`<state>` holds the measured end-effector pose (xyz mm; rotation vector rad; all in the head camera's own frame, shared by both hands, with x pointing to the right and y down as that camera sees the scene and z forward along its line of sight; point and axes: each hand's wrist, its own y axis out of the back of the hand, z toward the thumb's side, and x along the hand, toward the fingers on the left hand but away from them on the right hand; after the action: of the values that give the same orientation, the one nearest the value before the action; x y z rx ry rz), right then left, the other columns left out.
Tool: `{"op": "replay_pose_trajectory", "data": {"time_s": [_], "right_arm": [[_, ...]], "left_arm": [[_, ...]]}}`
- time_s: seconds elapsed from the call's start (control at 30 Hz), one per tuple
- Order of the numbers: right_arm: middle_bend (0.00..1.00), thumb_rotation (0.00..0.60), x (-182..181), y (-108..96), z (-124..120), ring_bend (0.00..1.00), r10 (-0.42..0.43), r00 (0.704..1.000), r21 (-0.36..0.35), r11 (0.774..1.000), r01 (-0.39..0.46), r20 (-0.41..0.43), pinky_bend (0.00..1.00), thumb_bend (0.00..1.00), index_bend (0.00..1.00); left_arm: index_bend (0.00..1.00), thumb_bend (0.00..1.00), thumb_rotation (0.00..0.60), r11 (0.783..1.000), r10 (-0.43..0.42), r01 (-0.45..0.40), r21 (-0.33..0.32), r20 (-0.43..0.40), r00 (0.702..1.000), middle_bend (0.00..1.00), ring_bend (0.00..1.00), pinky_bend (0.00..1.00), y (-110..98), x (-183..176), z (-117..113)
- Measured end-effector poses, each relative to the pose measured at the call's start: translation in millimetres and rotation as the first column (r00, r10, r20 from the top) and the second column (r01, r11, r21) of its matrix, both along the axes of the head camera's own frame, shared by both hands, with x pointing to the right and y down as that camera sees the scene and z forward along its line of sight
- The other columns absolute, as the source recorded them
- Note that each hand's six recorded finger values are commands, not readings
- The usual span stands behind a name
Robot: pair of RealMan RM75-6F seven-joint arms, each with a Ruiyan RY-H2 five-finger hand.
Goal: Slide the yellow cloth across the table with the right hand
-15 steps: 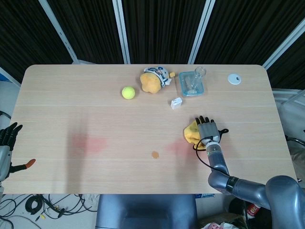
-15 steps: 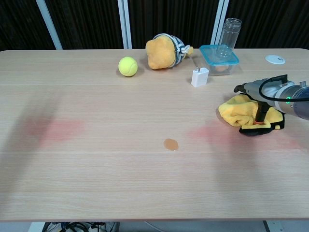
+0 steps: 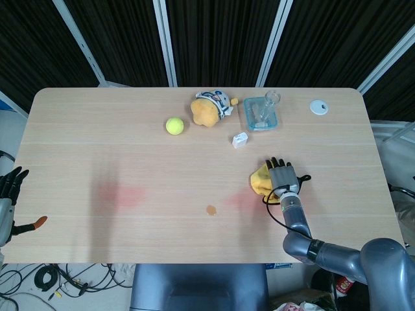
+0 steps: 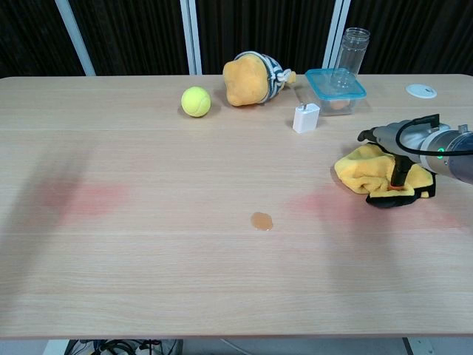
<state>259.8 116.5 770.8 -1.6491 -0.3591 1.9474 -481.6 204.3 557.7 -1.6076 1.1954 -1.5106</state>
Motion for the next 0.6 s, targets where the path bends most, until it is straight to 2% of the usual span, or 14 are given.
{"op": "replay_pose_trajectory", "data": {"time_s": [0.47,0.6], "right_arm": [[0.03,0.600,0.8,-1.6,1.6,0.09,0.006,1.000,-0.001,1.000,-0.006,-0.002,0.19,0.12,0.06],[0.06,0.600,1.1,-0.8,3.1,0.10,0.007,1.000,-0.006,1.000,-0.007,-0.005,0.19,0.13,0.06]], "left_arm": [[0.00,0.00,0.600,1.000,-0.001,0.001,-0.001,0.001,1.000,0.00,0.00,0.00,-0.7,-0.5,0.5],[0.00,0.00,0.600,1.000,-0.003,0.003,-0.002,0.000,1.000,0.00,0.00,0.00,-0.9,-0.7,0.5]]}}
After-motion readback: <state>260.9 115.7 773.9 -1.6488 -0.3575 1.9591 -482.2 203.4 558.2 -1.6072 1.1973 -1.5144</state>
